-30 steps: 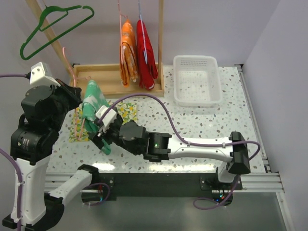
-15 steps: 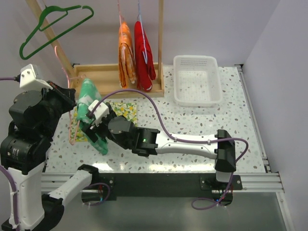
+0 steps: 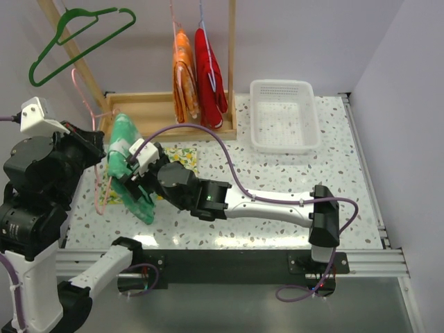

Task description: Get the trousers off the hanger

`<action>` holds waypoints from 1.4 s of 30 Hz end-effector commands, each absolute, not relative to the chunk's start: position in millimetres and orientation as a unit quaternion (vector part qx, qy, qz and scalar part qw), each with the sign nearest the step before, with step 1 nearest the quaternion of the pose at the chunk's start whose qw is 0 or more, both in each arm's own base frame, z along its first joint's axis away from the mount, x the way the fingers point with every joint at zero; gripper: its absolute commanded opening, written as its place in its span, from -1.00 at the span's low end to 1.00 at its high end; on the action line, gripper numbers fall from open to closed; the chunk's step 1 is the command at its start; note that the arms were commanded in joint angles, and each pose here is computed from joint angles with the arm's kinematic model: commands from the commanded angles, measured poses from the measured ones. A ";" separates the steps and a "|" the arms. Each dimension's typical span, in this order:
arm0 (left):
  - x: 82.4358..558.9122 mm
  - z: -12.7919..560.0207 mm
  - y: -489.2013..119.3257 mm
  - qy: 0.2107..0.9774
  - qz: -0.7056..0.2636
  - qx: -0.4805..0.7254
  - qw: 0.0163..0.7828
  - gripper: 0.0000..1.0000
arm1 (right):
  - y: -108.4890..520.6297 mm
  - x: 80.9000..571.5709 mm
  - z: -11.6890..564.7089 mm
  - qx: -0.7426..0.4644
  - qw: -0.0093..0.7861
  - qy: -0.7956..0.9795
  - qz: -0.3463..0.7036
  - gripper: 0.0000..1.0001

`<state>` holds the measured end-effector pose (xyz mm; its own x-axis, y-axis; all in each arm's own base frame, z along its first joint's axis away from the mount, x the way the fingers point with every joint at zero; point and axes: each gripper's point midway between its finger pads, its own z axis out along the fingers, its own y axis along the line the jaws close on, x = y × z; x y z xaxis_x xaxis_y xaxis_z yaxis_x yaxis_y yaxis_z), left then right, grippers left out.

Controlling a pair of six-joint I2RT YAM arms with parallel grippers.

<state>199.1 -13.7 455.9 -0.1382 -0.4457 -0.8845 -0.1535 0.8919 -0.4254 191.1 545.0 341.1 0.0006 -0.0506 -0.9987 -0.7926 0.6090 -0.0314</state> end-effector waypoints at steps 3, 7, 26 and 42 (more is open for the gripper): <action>189.6 514.9 -10.7 0.673 -0.156 -0.206 0.693 -1.00 | 549.0 202.6 338.2 -0.318 0.635 0.645 0.283 0.58; 190.8 514.9 -13.4 0.674 -0.163 -0.205 0.691 -1.00 | 559.1 198.0 329.0 -0.328 0.625 0.644 0.295 0.58; 176.6 512.0 -8.1 0.680 -0.164 -0.223 0.679 -1.00 | 560.4 199.6 370.7 -0.286 0.667 0.610 0.319 0.26; 177.7 470.1 6.3 0.699 -0.119 -0.251 0.659 -1.00 | 516.1 199.1 422.7 -0.226 0.691 0.602 0.331 -1.00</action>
<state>172.5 -1.6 462.0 -0.1008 -0.4901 -0.8658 -0.1874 0.8640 -0.4673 193.3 568.2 329.1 0.0324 -0.0274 -0.9991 -0.7831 0.6205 -0.0425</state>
